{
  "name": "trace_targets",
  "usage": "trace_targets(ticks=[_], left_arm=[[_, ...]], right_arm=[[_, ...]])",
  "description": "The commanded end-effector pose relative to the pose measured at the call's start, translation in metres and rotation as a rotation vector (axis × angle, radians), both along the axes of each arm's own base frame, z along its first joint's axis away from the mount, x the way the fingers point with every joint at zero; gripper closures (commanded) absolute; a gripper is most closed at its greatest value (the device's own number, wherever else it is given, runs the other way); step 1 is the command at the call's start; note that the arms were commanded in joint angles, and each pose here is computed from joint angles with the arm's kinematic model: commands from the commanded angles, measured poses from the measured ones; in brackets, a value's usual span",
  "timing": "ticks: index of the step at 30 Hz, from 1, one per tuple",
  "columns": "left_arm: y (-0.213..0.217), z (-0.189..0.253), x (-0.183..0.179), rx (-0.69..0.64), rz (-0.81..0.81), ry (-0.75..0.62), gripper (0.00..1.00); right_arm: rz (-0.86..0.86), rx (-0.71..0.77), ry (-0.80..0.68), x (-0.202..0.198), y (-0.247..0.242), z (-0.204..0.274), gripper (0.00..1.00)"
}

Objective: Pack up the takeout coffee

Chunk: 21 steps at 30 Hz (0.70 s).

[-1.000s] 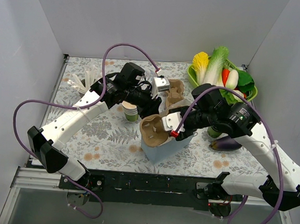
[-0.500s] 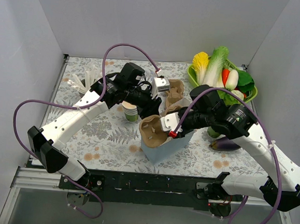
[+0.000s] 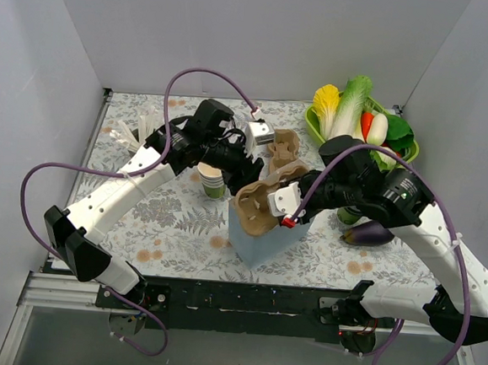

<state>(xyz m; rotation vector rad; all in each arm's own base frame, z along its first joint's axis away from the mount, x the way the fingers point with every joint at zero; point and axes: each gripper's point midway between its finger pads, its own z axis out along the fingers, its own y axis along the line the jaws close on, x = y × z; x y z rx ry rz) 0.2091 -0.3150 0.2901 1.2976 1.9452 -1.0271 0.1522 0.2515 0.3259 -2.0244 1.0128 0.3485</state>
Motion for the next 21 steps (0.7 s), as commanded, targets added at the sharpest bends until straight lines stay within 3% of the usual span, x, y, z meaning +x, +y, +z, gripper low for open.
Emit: trace_targets(ticks=[1, 10, 21], left_arm=[[-0.001, 0.033, 0.005, -0.071, 0.026, -0.050, 0.37], [-0.002, 0.049, 0.013, -0.097, 0.072, -0.078, 0.28], [0.003, 0.058, 0.021, -0.103, 0.119, -0.103, 0.27]], right_arm=[[-0.036, 0.000, -0.079, 0.003, -0.016, 0.022, 0.79], [-0.029, -0.159, -0.041, 0.008, -0.025, -0.008, 0.85], [0.001, -0.266, -0.007, 0.014, -0.022, -0.033, 0.88]])
